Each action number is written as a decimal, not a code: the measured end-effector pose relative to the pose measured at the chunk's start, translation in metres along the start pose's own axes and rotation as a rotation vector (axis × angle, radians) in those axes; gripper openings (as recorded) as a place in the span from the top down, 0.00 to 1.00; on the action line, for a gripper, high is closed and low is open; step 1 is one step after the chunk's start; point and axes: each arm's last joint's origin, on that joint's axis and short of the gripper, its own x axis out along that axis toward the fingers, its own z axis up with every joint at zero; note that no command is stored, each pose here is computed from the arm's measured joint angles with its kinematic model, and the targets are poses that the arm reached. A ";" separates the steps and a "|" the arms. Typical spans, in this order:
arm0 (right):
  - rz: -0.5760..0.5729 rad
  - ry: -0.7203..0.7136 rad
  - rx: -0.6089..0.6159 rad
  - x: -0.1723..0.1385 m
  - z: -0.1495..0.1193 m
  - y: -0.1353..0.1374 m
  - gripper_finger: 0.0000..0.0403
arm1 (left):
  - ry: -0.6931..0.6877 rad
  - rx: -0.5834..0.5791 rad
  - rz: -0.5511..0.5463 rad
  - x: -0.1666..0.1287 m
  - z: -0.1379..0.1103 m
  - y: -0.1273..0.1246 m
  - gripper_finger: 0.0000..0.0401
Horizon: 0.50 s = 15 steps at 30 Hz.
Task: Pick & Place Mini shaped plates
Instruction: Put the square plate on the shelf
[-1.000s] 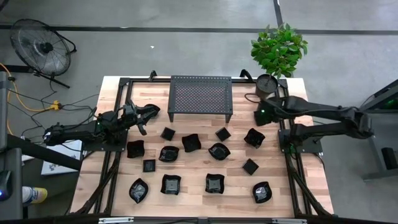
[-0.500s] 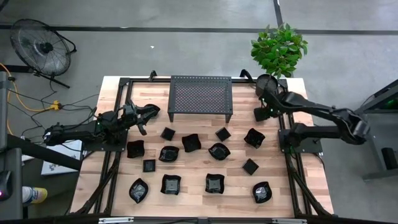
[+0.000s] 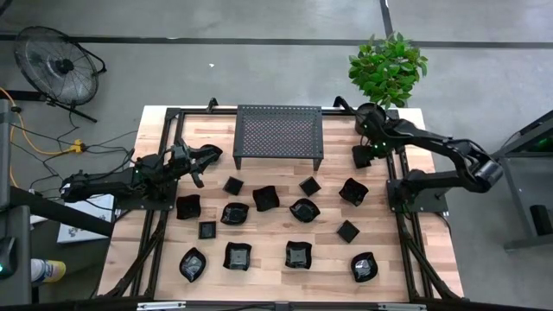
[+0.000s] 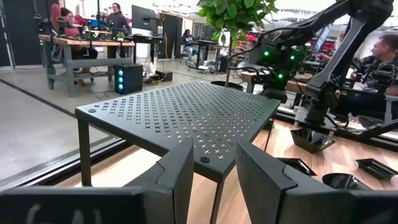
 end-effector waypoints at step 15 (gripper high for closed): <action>-0.012 0.051 -0.024 0.020 0.008 0.004 0.71 | 0.000 0.000 0.000 0.000 0.000 0.000 0.71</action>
